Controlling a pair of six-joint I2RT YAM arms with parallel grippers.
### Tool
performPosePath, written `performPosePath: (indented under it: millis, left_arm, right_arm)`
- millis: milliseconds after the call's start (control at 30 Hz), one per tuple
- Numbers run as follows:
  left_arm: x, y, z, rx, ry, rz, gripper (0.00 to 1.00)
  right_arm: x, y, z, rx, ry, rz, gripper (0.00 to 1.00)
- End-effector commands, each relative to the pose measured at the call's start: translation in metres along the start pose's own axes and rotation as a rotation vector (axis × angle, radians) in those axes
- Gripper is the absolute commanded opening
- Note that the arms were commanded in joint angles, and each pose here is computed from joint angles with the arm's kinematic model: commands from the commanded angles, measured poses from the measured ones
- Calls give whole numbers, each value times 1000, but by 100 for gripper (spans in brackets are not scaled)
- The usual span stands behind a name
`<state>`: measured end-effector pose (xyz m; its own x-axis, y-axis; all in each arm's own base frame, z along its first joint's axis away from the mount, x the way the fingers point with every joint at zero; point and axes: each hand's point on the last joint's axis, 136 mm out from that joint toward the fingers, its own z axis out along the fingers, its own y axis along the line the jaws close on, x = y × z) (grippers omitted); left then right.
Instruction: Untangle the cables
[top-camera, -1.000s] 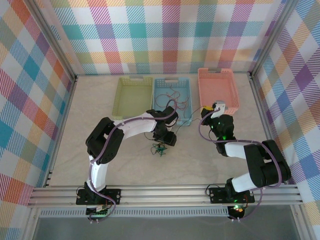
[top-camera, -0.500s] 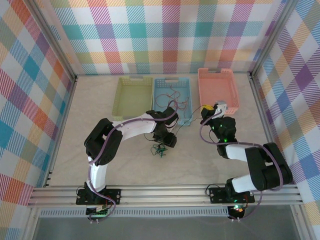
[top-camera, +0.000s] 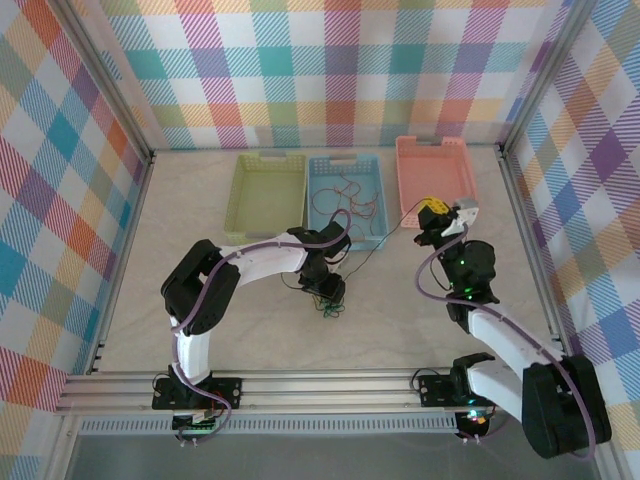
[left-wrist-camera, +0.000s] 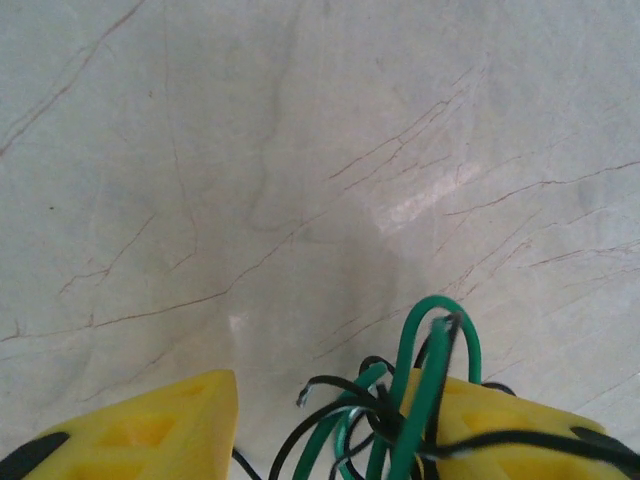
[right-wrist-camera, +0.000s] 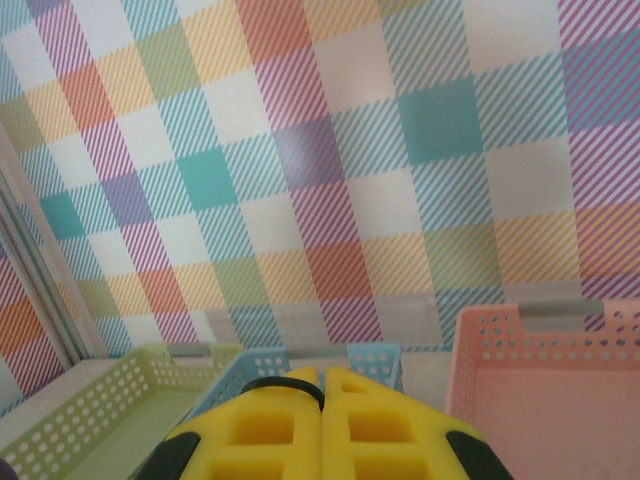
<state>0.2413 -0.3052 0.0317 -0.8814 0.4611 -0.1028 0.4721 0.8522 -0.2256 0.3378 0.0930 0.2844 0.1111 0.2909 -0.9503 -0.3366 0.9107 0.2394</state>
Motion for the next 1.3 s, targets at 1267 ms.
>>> performPosePath:
  millis: [1267]
  left_arm:
    - [78,46,-55,-115,-182,-131,30]
  right_arm:
    - [-111,-33,0,230,84,88,0]
